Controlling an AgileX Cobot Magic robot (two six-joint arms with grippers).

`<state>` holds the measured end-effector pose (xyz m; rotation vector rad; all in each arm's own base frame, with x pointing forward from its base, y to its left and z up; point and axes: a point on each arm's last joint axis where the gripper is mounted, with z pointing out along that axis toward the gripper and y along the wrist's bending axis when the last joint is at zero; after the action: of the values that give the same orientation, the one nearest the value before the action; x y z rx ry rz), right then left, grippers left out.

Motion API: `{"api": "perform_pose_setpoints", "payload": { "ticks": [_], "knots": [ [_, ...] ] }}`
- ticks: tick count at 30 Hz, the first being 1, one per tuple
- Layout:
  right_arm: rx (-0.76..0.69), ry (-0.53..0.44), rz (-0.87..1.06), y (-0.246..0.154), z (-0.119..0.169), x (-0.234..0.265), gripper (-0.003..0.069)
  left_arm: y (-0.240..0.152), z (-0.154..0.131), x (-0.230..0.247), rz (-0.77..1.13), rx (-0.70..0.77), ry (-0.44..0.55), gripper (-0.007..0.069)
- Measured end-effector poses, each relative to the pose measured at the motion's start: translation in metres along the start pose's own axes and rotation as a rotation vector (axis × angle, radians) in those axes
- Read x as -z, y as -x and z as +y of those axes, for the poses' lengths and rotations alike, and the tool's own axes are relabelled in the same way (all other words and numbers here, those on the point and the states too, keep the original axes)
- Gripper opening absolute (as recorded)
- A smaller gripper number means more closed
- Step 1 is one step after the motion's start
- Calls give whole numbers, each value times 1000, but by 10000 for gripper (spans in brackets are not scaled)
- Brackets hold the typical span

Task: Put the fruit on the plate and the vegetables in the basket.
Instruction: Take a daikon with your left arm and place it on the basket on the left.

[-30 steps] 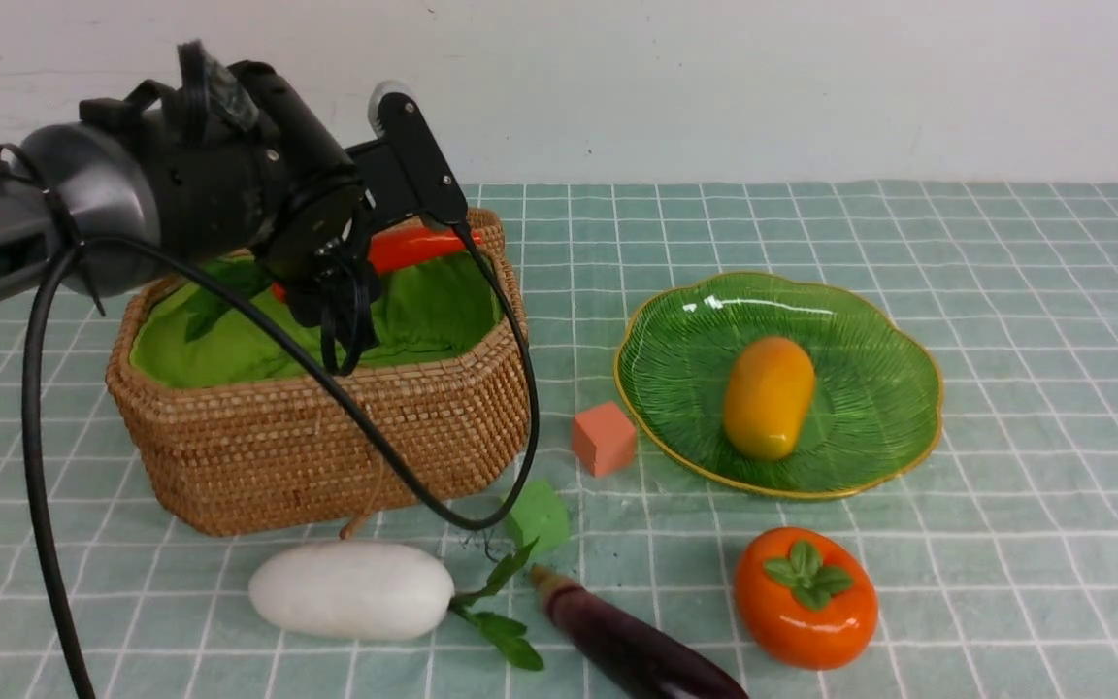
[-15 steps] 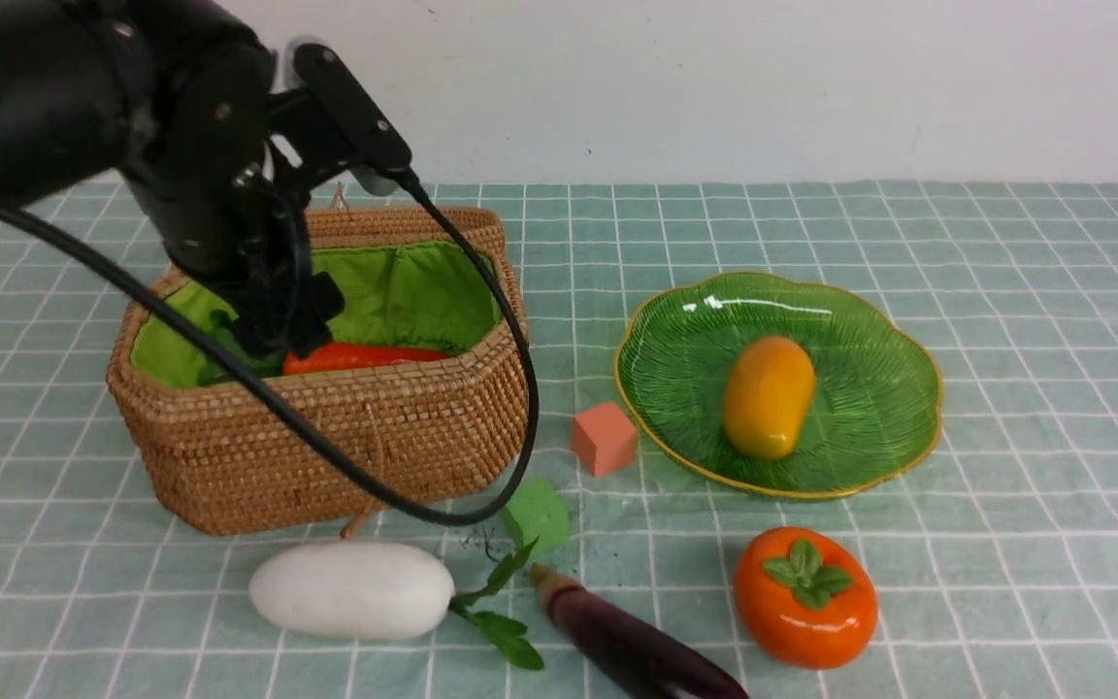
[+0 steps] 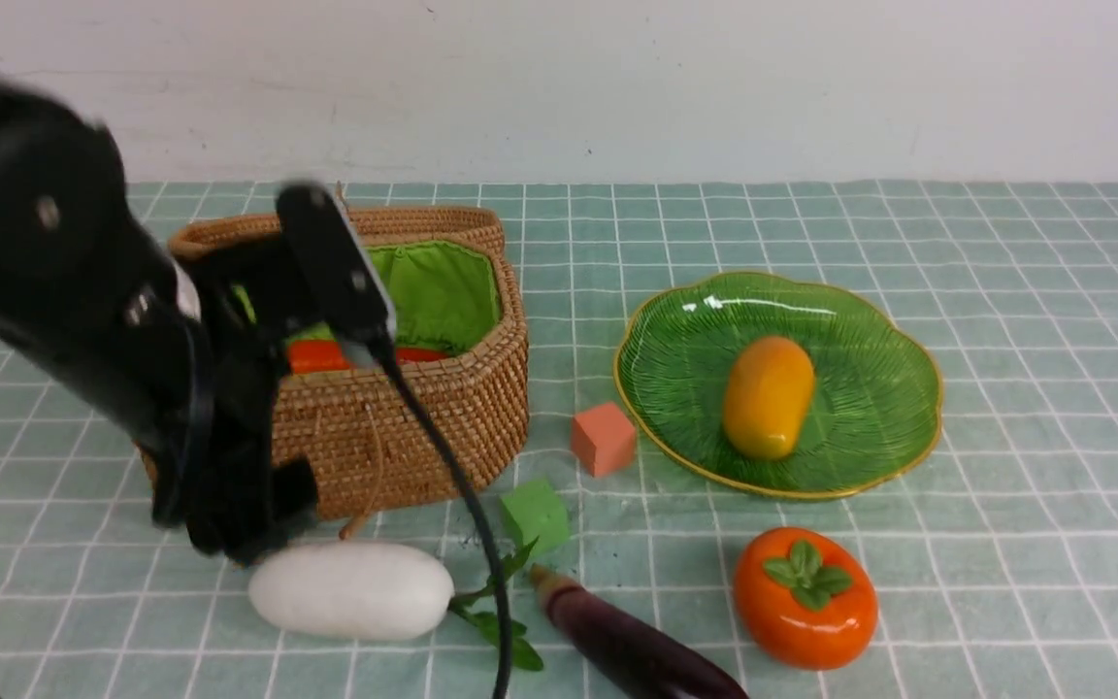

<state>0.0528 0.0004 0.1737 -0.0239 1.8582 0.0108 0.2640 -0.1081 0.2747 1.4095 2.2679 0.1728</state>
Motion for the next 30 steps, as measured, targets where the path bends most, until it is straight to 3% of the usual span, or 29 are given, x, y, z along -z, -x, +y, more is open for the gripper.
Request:
{"api": "perform_pose_setpoints", "payload": {
  "ticks": [4, 14, 21, 25, 30],
  "knots": [
    [0, 0, 0, 0, 0, 0, 242, -14, -15, -35, -6, -49, 7, 641],
    [0, 0, 0, 0, 0, 0, 242, -16, -20, -79, 7, -124, -12, 633],
    [0, 0, 0, 0, 0, 0, 242, -17, -22, -94, 24, -127, -34, 599],
    [0, 0, 0, 0, 0, 0, 242, -18, -23, -95, 33, -125, -44, 524],
    [0, 0, 0, 0, 0, 0, 242, -20, -25, -90, 61, -110, -74, 521]
  ]
}}
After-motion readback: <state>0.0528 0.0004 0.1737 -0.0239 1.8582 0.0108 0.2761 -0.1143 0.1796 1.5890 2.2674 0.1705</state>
